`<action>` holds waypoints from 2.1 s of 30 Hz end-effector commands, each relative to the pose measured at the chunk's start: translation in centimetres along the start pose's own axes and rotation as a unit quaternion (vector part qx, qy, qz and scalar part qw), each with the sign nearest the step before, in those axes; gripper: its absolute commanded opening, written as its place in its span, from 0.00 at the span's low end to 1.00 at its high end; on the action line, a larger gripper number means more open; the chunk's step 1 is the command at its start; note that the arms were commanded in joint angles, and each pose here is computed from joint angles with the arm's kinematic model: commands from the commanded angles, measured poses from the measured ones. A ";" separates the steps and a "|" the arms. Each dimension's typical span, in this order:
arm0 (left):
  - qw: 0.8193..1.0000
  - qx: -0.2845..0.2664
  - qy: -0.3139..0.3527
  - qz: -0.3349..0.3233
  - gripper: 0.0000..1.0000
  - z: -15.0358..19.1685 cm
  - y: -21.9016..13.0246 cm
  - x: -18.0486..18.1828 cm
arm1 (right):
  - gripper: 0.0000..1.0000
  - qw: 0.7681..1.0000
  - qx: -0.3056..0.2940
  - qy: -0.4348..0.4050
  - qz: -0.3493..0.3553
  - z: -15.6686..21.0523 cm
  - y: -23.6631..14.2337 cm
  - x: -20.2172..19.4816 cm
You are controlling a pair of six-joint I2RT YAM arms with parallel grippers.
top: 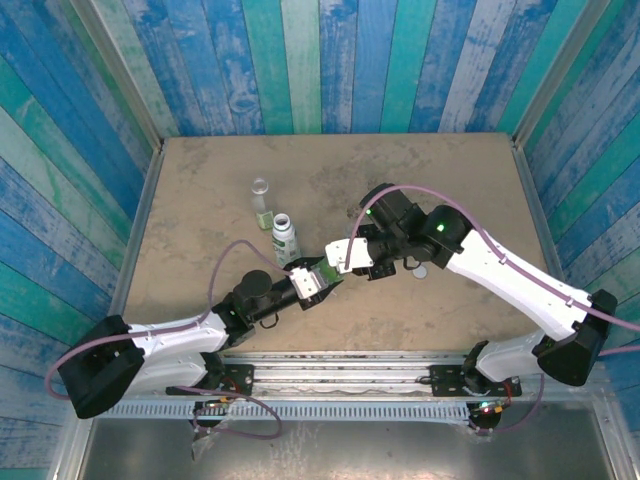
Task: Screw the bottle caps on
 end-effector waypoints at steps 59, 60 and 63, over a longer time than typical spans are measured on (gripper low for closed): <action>0.999 -0.028 0.011 0.012 0.60 -1.2 -0.6 0.1 | 0.38 0.998 0.024 0.022 -0.050 0.5 1.0 1.0; 0.999 -0.028 0.011 0.011 0.61 -1.2 -0.6 0.1 | 0.37 0.998 0.028 0.023 -0.048 0.6 1.1 0.9; 1.000 -0.027 0.012 0.010 0.61 -1.1 -0.6 0.1 | 0.26 0.998 0.028 0.028 -0.044 0.6 1.0 0.8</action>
Point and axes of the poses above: each hand's point on the last joint's axis, 136 mm out from that joint toward the fingers, its own y axis out along the fingers, its own x axis along the line the jaws close on, z = x × y, the point moved 3 cm from there along -y, back along the fingers, and after that the axes turned 9 degrees about y, right-handed, at the moved point
